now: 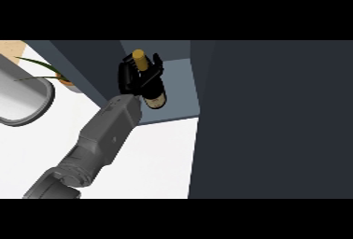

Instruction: Pick up the wine, place it into the cabinet and close the cabinet

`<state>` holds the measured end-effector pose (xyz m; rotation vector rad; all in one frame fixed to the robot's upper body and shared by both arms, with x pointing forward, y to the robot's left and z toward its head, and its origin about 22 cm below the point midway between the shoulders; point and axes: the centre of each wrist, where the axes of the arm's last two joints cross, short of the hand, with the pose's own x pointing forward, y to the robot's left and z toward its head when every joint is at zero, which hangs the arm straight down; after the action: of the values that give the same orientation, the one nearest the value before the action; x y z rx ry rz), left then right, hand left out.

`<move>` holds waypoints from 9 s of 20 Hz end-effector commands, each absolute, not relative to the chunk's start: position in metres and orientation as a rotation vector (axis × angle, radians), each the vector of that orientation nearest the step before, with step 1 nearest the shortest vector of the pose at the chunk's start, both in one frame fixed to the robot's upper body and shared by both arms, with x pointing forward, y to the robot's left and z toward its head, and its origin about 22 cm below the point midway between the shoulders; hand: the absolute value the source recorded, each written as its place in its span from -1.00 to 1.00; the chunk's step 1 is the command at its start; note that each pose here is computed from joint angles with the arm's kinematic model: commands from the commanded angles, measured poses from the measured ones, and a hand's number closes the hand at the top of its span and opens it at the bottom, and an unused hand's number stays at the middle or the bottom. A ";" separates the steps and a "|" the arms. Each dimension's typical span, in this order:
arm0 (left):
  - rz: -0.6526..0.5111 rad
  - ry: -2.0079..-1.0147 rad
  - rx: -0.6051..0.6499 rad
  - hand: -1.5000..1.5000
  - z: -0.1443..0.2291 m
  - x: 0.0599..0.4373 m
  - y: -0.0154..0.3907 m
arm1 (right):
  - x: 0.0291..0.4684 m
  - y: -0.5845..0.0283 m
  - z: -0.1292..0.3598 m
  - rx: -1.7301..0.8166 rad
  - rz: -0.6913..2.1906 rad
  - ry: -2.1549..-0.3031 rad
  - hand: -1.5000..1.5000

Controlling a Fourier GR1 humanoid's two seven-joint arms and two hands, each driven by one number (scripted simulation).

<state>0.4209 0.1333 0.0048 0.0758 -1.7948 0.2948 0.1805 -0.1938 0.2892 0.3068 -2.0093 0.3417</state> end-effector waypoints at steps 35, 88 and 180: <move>0.305 -1.657 0.211 1.00 -0.008 0.411 0.115 | 0.188 -0.203 0.284 0.367 0.353 -1.999 -1.00; 0.065 -1.543 0.674 -1.00 0.009 0.429 0.191 | 0.176 -0.207 0.275 0.377 0.396 -2.018 -1.00; 0.049 -1.910 -0.565 1.00 0.099 0.138 0.279 | 0.157 -0.073 0.275 0.619 0.822 -1.755 1.00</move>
<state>0.1323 0.2465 0.0872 -0.5792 -1.8776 0.0511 0.1607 -0.1041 0.2768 0.6174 -1.7902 0.7393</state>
